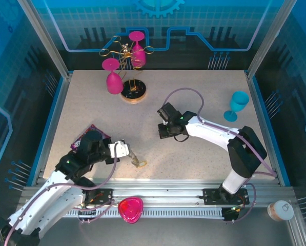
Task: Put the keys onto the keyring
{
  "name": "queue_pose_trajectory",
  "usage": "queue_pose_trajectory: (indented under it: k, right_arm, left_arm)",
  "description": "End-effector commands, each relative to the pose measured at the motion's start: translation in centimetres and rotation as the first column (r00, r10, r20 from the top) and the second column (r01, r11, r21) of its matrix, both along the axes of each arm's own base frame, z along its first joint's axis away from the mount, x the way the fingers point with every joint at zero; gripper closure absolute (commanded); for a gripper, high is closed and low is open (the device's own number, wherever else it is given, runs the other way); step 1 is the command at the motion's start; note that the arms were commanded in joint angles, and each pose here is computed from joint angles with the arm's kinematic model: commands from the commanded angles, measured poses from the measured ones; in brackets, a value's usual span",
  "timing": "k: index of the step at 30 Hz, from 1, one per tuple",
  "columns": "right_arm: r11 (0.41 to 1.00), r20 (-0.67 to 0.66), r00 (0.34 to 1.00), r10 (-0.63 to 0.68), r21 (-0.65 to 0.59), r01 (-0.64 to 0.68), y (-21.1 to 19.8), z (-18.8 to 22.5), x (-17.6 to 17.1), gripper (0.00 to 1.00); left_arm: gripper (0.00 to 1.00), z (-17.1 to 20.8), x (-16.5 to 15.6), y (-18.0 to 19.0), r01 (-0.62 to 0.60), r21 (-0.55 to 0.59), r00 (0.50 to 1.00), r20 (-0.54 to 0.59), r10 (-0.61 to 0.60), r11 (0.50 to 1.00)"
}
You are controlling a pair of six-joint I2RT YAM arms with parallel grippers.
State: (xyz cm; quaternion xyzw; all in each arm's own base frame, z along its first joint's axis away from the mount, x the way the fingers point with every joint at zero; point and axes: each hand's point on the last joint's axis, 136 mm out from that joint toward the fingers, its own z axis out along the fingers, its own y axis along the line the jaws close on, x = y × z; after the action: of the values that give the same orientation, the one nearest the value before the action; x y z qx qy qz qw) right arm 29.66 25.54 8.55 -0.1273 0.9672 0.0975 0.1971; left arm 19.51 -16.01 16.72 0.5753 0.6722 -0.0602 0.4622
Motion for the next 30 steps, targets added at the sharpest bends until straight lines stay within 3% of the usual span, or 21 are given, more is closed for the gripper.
queue_pose_trajectory:
  k: [1, 3, 7, 10, 16, 21, 24, 26, 30]
  right_arm:
    - [0.984, -0.026, 0.999, 0.024, -0.178, -0.028, -3.6, -2.7, -1.7, 1.0]
    - [0.989, -0.058, 0.998, 0.036, -0.143, -0.044, -3.2, -3.5, -2.8, 0.97]
    - [0.997, -0.115, 0.992, 0.058, -0.043, -0.063, -2.5, -4.2, -4.9, 0.75]
    - [0.999, -0.107, 0.993, 0.053, 0.017, -0.052, -3.2, -3.1, -5.0, 0.66]
    - [0.993, -0.035, 0.994, 0.099, 0.07, -0.096, -5.9, -0.2, -3.5, 0.64]
    - [0.992, -0.067, 0.99, 0.123, -0.005, -0.123, -7.1, -0.2, -2.9, 0.63]
    - [1.0, -0.136, 0.99, 0.018, 0.01, -0.016, -7.1, -1.2, -3.1, 0.62]
    - [0.988, -0.203, 0.97, -0.135, 0.039, 0.146, -7.0, -2.2, -3.4, 0.57]
    - [0.874, -0.315, 0.843, -0.436, 0.075, 0.48, -7.2, -3.5, -4.0, 0.58]
  left_arm:
    - [1.0, 4.0, 1.5, -2.7, 0.069, -0.144, 0.996, 0.07, -0.059, 0.987]
    - [1.0, 3.8, 2.3, -3.7, 0.092, -0.158, 0.995, 0.056, -0.084, 0.983]
    - [1.0, 3.5, 3.4, -5.4, 0.138, -0.181, 0.99, 0.027, -0.136, 0.974]
    - [1.0, 3.2, 3.7, -6.3, 0.171, -0.191, 0.985, -0.002, -0.175, 0.966]
    - [1.0, 2.0, 3.5, -7.4, 0.223, -0.205, 0.969, -0.06, -0.239, 0.953]
    - [1.0, 1.3, 3.6, -7.5, 0.225, -0.205, 0.968, -0.067, -0.243, 0.953]
    - [1.0, 0.8, 3.5, -7.4, 0.222, -0.202, 0.968, -0.074, -0.241, 0.954]
    - [1.0, 0.6, 3.4, -7.3, 0.222, -0.201, 0.968, -0.071, -0.241, 0.954]
    - [1.0, 0.2, 3.1, -7.2, 0.225, -0.201, 0.968, -0.069, -0.243, 0.953]
